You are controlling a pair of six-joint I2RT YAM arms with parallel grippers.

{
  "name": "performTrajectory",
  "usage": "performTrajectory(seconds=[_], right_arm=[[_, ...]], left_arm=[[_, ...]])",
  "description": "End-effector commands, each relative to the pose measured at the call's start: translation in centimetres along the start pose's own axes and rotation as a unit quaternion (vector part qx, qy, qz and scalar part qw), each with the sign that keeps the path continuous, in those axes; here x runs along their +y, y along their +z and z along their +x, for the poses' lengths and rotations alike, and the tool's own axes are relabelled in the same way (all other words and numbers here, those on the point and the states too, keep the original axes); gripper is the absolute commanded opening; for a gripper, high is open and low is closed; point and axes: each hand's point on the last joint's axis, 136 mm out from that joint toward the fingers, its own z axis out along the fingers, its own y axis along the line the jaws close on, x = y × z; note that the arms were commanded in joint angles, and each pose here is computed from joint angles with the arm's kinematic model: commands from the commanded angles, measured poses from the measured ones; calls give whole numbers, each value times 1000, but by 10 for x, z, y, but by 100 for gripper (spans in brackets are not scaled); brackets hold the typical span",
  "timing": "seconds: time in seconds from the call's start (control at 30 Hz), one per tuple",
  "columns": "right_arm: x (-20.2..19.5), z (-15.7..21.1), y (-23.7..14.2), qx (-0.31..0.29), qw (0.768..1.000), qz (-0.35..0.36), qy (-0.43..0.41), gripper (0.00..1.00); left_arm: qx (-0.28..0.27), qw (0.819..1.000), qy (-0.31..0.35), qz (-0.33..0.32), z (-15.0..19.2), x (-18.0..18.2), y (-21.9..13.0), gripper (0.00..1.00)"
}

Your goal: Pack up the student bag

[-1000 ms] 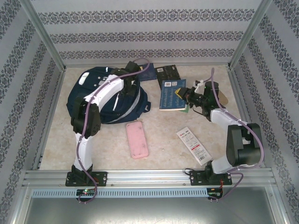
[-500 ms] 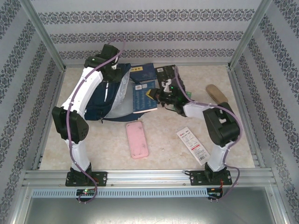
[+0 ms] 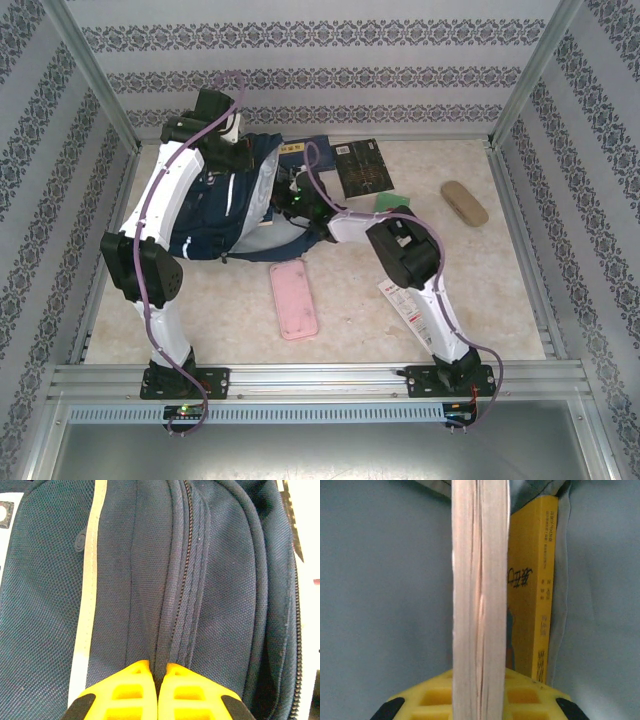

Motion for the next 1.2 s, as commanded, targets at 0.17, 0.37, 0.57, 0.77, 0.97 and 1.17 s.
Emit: performTrajectory(seconds=[0.17, 0.37, 0.57, 0.77, 0.97, 1.17], right_arm=[[21, 4, 51, -64, 998, -24, -5, 0], [7, 23, 72, -36, 999, 21, -9, 33], [16, 22, 49, -36, 997, 50, -45, 92], [34, 18, 22, -24, 996, 65, -55, 98], [26, 19, 0, -12, 994, 104, -44, 98], [4, 23, -13, 13, 983, 173, -65, 98]], left_arm=[[-70, 991, -22, 112, -30, -47, -50, 0], [-72, 990, -24, 117, -30, -49, -52, 0], [-72, 993, -14, 92, -29, -39, -51, 0], [-72, 995, -15, 72, -30, -26, -45, 0], [-70, 995, -21, 63, -31, -13, -42, 0], [-62, 995, -27, 78, -28, -16, -36, 0]])
